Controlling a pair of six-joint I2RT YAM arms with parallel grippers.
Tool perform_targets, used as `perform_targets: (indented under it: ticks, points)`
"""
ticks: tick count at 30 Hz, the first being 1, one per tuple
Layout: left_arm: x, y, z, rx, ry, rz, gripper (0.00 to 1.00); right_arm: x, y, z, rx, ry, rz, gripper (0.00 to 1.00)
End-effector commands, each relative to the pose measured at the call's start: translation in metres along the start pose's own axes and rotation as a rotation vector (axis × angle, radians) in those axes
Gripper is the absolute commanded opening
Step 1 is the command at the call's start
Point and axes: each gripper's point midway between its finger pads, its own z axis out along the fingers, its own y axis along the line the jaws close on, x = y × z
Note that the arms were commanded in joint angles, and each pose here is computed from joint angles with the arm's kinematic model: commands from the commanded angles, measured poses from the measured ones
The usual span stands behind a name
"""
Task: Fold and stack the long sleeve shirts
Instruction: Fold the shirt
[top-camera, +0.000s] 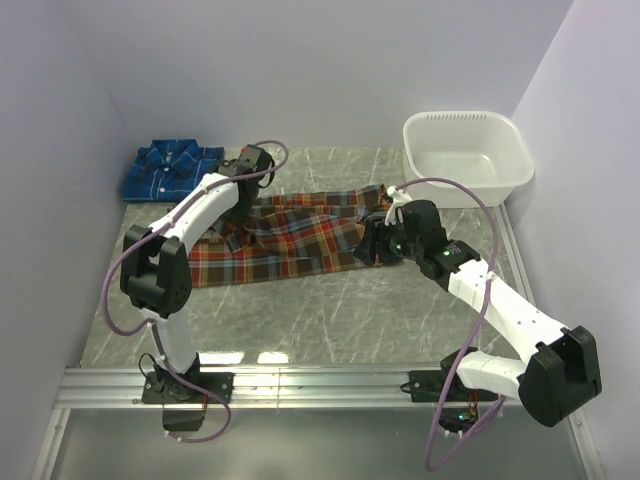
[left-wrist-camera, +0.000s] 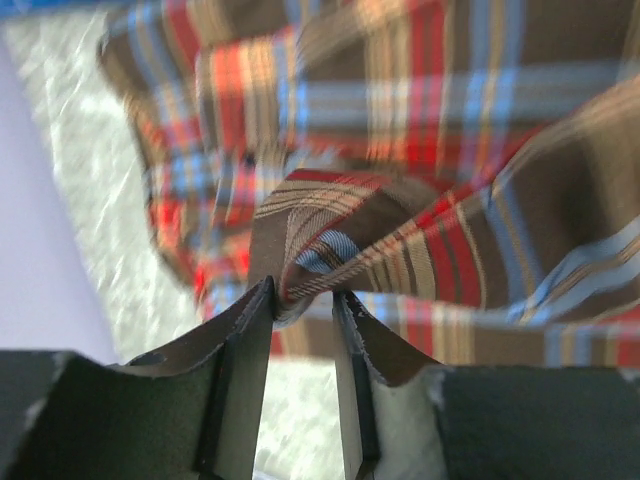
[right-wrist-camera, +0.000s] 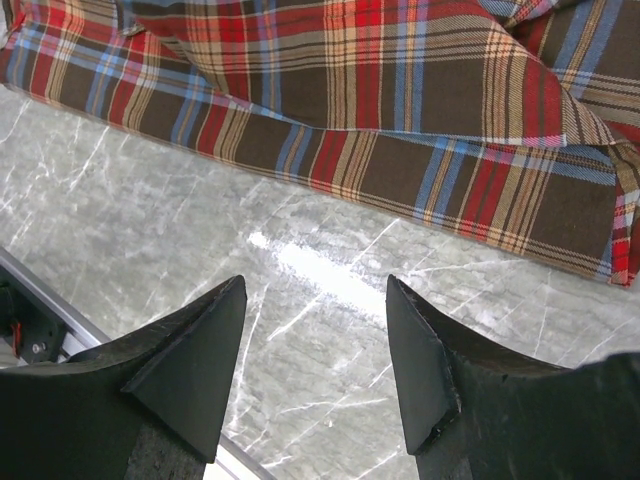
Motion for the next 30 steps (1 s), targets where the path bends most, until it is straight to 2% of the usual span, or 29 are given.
perform_targets:
  ticks: [1,3,4,7,9,11,13,15,16,17,18,19,21,26,30]
  points:
    - [-0.061,-0.003,0.007,0.110,-0.155,-0.107,0.36,-0.006,0.005,0.000,-0.026,-0.021,0.001,0.65]
    - [-0.079,-0.002,0.011,0.117,-0.169,-0.114,0.37,-0.005,0.006,0.000,-0.030,-0.019,0.002,0.65]
    - [-0.076,-0.004,0.032,0.093,-0.123,-0.100,0.36,-0.004,0.005,0.000,-0.030,-0.018,0.003,0.65]
    - [-0.084,-0.003,0.060,0.080,-0.089,-0.110,0.36,-0.003,0.005,-0.001,-0.031,-0.017,-0.001,0.65]
    - [-0.089,-0.008,0.065,0.135,-0.089,-0.143,0.35,-0.002,0.005,-0.002,-0.031,-0.019,-0.009,0.65]
    - [-0.096,-0.004,0.059,0.188,-0.136,-0.219,0.35,-0.001,0.004,-0.003,-0.030,-0.019,-0.015,0.65]
    - [-0.112,0.005,0.027,0.296,-0.244,-0.299,0.36,0.000,0.004,-0.003,-0.032,-0.020,-0.018,0.65]
    - [-0.118,0.010,0.018,0.369,-0.324,-0.408,0.42,0.000,0.006,-0.002,-0.041,-0.020,-0.018,0.65]
    - [-0.126,0.023,-0.005,0.440,-0.388,-0.463,0.43,0.000,0.006,-0.002,-0.046,-0.019,-0.015,0.65]
    - [-0.122,0.024,-0.004,0.474,-0.391,-0.528,0.46,0.000,0.008,0.000,-0.052,-0.019,-0.017,0.65]
    - [-0.122,0.039,-0.013,0.499,-0.423,-0.576,0.78,0.000,0.010,-0.001,-0.064,-0.020,-0.018,0.65]
    - [-0.120,0.035,-0.018,0.562,-0.424,-0.591,0.89,0.000,0.010,0.000,-0.066,-0.019,-0.015,0.65]
    - [-0.108,0.031,-0.015,0.623,-0.402,-0.632,0.99,0.001,0.010,0.001,-0.070,-0.022,-0.011,0.65]
    - [-0.063,0.001,0.010,0.727,-0.300,-0.667,0.95,0.005,0.012,0.002,-0.088,-0.015,-0.017,0.65]
    - [-0.043,-0.012,0.022,0.759,-0.276,-0.715,0.80,0.005,0.011,0.001,-0.086,-0.017,-0.021,0.65]
